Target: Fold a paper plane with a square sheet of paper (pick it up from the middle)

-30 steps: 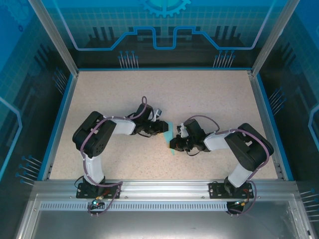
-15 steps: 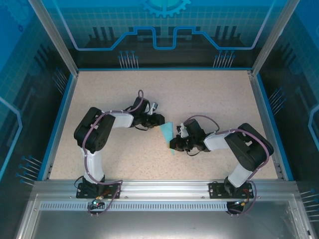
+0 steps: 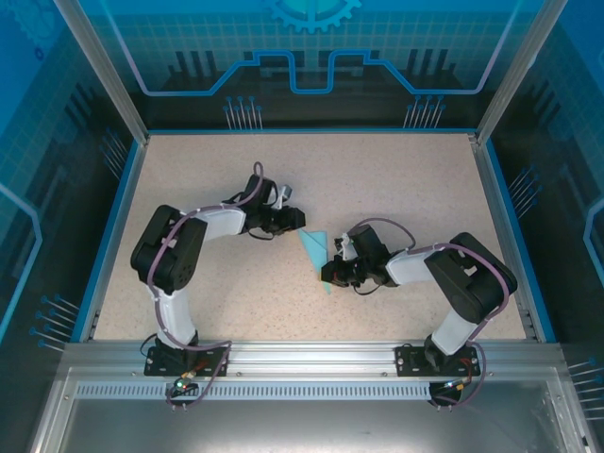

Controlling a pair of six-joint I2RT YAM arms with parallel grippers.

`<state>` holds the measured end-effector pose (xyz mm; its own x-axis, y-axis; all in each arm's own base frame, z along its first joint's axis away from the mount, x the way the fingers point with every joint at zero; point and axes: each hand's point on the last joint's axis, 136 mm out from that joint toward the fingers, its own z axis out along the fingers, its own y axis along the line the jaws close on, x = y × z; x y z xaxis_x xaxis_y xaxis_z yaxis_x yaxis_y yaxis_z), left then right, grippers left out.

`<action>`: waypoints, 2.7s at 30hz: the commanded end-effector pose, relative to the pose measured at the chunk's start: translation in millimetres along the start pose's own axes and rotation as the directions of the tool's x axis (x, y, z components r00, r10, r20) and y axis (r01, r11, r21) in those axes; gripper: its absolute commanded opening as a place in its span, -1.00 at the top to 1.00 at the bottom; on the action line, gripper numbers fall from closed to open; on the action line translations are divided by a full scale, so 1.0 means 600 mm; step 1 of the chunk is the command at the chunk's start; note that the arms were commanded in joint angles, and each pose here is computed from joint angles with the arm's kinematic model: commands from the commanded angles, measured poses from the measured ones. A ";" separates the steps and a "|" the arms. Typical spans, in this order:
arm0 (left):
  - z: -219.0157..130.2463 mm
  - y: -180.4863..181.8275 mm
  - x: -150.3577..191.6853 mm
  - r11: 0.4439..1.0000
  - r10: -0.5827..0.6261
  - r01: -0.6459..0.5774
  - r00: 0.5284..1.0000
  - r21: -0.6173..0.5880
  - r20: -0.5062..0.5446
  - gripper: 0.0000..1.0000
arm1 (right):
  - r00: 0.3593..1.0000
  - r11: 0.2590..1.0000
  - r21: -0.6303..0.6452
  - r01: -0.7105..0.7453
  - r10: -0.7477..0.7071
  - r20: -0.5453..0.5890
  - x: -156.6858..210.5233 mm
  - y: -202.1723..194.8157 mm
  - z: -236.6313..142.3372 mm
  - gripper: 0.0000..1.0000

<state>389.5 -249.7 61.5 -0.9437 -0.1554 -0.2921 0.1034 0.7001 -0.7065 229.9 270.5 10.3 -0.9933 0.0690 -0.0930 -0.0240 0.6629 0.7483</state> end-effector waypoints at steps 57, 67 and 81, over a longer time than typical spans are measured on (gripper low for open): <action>0.079 0.031 0.163 0.993 -0.042 0.022 0.984 -0.119 -0.173 0.39 | 0.985 0.984 0.141 -0.107 0.124 -0.123 0.148 -0.082 -0.027 0.74; 0.076 0.019 0.162 0.996 -0.026 0.009 0.983 -0.092 -0.180 0.37 | 1.000 1.000 0.019 0.017 -0.017 0.009 0.055 0.030 -0.057 0.67; 0.075 0.020 0.165 0.996 -0.024 0.007 0.983 -0.093 -0.183 0.37 | 0.997 0.996 0.060 -0.069 0.071 -0.035 0.038 -0.007 0.016 0.72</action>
<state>326.0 -307.0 23.2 -0.9767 -0.0398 -0.2110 0.1255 0.6916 -0.7113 222.0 282.1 12.8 -0.9946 0.0824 -0.0631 0.0115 0.6912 0.7225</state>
